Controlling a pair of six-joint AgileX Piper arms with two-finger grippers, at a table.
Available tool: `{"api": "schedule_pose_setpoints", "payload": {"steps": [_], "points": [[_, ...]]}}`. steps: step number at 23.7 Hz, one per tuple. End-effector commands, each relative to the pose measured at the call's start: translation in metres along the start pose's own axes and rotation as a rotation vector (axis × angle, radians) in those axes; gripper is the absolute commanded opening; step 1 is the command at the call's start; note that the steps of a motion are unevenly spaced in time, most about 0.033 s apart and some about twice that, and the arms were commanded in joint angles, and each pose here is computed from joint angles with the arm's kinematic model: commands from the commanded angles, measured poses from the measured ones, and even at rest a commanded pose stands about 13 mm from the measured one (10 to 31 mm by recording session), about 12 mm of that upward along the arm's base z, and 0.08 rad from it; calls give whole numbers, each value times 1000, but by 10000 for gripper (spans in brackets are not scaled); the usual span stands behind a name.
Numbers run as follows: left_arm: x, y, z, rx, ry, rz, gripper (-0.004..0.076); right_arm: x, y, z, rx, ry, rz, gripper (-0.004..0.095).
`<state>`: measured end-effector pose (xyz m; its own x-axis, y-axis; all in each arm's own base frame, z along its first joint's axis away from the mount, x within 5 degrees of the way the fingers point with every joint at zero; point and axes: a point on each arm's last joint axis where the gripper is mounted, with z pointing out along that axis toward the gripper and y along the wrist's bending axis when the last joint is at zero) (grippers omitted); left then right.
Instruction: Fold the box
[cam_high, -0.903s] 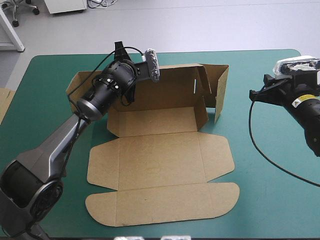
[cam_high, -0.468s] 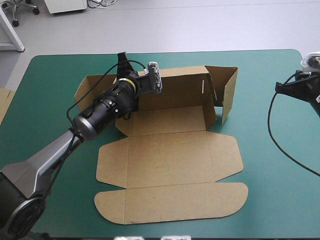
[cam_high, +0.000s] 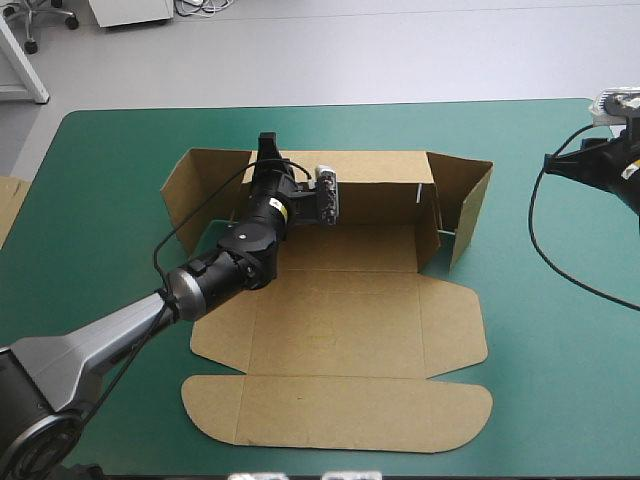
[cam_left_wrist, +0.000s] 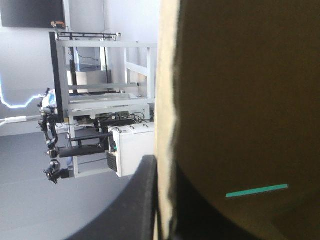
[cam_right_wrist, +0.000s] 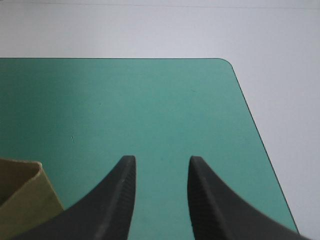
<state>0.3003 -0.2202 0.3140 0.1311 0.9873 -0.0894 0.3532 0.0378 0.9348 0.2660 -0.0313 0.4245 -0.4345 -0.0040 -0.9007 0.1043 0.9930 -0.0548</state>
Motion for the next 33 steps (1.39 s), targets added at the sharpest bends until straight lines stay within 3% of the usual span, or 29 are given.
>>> {"api": "schedule_pose_setpoints", "payload": {"steps": [1, 5, 7, 9, 13, 16, 22, 33], "points": [[-10, 18, -24, -102, -51, -22, -10, -13, -2, 1, 2, -66, 16, 307], [-14, 13, -27, -99, -32, -38, -10, 1, -11, 37, -46, 43, 103, 305], [-10, 13, -27, -97, 5, -57, -10, 9, -27, 52, -121, 79, 201, 304], [-8, 11, -27, -80, 24, -83, -10, 22, -55, 72, -255, 105, 373, 304], [-11, 11, -27, -74, -9, -75, -10, 49, -73, 110, -438, 198, 523, 298], [-12, 11, -27, -74, -11, -75, -10, 57, -59, 128, -518, 229, 506, 277], [-14, 11, -27, -69, -34, -74, -10, 34, -26, 138, -482, 203, 376, 277], [-16, 13, -27, -99, -52, -24, -10, 26, -1, 157, -611, 281, 308, 277]]}}
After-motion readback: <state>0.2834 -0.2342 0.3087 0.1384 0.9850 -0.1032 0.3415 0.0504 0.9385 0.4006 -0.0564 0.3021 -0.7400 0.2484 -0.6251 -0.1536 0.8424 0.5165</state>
